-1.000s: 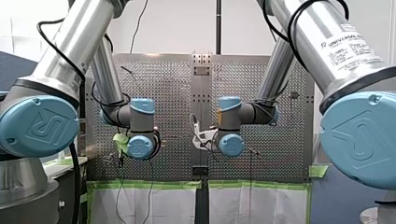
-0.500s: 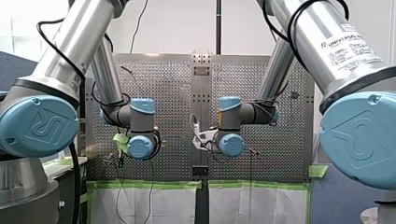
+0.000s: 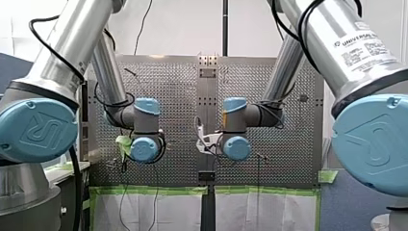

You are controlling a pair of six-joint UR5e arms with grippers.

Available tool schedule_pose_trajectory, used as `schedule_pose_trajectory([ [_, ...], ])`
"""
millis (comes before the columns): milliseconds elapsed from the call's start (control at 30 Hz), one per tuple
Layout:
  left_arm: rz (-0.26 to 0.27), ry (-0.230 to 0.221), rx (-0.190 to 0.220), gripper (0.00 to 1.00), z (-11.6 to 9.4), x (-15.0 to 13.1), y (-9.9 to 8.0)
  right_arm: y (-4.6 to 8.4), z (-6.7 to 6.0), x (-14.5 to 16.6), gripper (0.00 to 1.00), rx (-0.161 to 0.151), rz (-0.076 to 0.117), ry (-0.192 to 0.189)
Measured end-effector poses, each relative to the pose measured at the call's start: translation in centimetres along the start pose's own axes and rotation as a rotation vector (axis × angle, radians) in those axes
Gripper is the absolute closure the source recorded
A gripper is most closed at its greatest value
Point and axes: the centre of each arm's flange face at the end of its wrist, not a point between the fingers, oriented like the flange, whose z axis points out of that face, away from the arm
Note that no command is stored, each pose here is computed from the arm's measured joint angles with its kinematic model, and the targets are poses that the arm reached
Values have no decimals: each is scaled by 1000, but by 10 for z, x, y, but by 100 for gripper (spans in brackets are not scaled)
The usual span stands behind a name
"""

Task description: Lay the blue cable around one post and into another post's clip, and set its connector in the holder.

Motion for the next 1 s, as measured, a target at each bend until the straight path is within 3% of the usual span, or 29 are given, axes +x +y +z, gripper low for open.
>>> schedule_pose_trajectory([
  [133, 0, 2, 14, 0, -13, -12, -8, -12, -11, -2, 100, 15, 24, -32],
  [267, 0, 3, 33, 0, -22, -22, -12, -15, -18, -5, 100, 23, 51, -70],
  [467, 7, 12, 37, 0, -26, -32, -12, -15, -22, -8, 100, 24, 62, -101],
  [733, 25, 25, 39, 0, -29, -34, -10, -18, -22, -3, 100, 23, 65, -97],
  [1000, 43, 16, 56, 0, -32, -54, -11, -25, -12, 41, 100, -12, 100, -46],
])
